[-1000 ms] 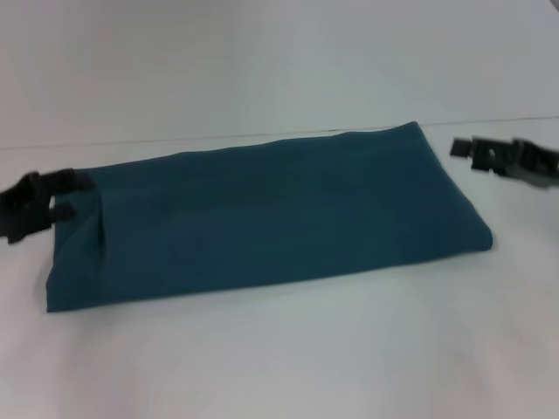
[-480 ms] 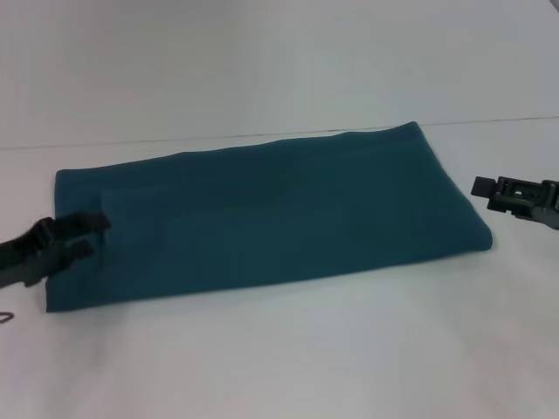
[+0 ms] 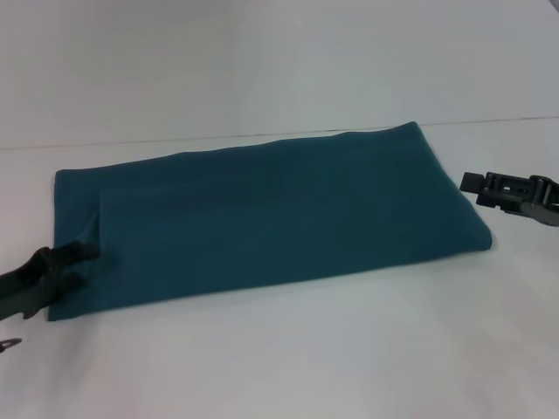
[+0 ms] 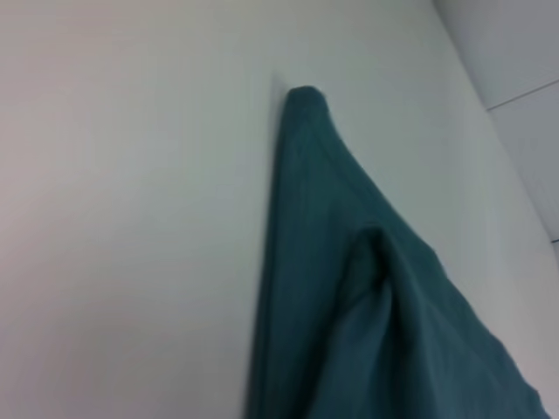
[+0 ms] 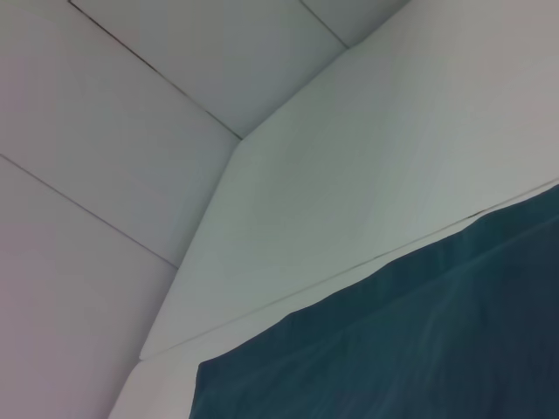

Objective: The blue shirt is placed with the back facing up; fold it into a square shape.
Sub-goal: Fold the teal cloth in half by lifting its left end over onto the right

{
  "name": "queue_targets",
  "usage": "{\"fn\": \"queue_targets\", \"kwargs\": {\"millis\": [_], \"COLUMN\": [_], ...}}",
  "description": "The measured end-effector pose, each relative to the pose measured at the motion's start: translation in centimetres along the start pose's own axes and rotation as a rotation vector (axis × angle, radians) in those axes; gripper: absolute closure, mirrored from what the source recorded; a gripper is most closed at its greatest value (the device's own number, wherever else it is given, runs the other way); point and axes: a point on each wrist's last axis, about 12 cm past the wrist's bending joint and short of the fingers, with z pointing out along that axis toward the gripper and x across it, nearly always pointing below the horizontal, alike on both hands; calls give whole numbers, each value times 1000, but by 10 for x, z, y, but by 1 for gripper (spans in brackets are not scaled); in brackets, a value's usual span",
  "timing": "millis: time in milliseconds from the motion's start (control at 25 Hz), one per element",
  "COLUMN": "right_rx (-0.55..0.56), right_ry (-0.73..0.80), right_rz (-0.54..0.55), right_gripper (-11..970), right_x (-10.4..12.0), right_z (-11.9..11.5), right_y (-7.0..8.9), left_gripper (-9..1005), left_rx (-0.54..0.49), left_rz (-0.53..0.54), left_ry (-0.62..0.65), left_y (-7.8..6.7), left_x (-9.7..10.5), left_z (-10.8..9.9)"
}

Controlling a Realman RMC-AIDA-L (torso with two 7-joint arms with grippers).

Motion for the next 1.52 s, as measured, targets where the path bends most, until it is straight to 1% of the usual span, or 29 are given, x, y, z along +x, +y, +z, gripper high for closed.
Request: {"fn": "queue_targets", "kwargs": {"millis": [160, 240, 360, 440, 520, 600, 720, 880, 960, 1200, 1320, 1400, 1520], "right_rx": [5, 10, 10, 11, 11, 11, 11, 13, 13, 16, 20, 19, 16], "right_ry": [-2, -3, -2, -2, -2, -2, -3, -3, -2, -1, -1, -1, 0], "right_rz": [14, 13, 13, 14, 16, 17, 19, 22, 26, 36, 35, 33, 31], "right_gripper": [255, 255, 255, 255, 255, 255, 255, 255, 255, 255, 255, 255, 255], "right_x": [1, 1, 1, 1, 2, 3, 3, 4, 5, 7, 7, 6, 6], "right_z": [1, 1, 1, 1, 1, 1, 1, 0, -1, 1, 1, 2, 2], "right_y": [-2, -3, -3, -3, -3, -3, -4, -4, -5, -8, -8, -8, -7], "left_gripper": [366, 366, 367, 368, 369, 364, 357, 338, 326, 292, 274, 263, 245], "left_rx": [-10, 4, 50, 80, 96, 106, 84, 25, -4, -41, -49, -18, 59], "left_rz": [3, 8, 24, 31, 36, 40, 54, 69, 63, 40, 40, 61, 155], "left_ry": [3, 8, -12, -31, -32, -22, -22, -46, -59, -68, -69, -62, -67], "left_y": [2, 0, -7, -13, -19, -27, -34, -31, -27, -16, -14, -18, -32], "left_x": [1, -1, -9, -15, -17, -16, -17, -17, -16, -11, -12, -14, -23], "left_z": [0, -2, -11, -12, -9, 0, 13, 22, 25, 25, 24, 19, 8]}}
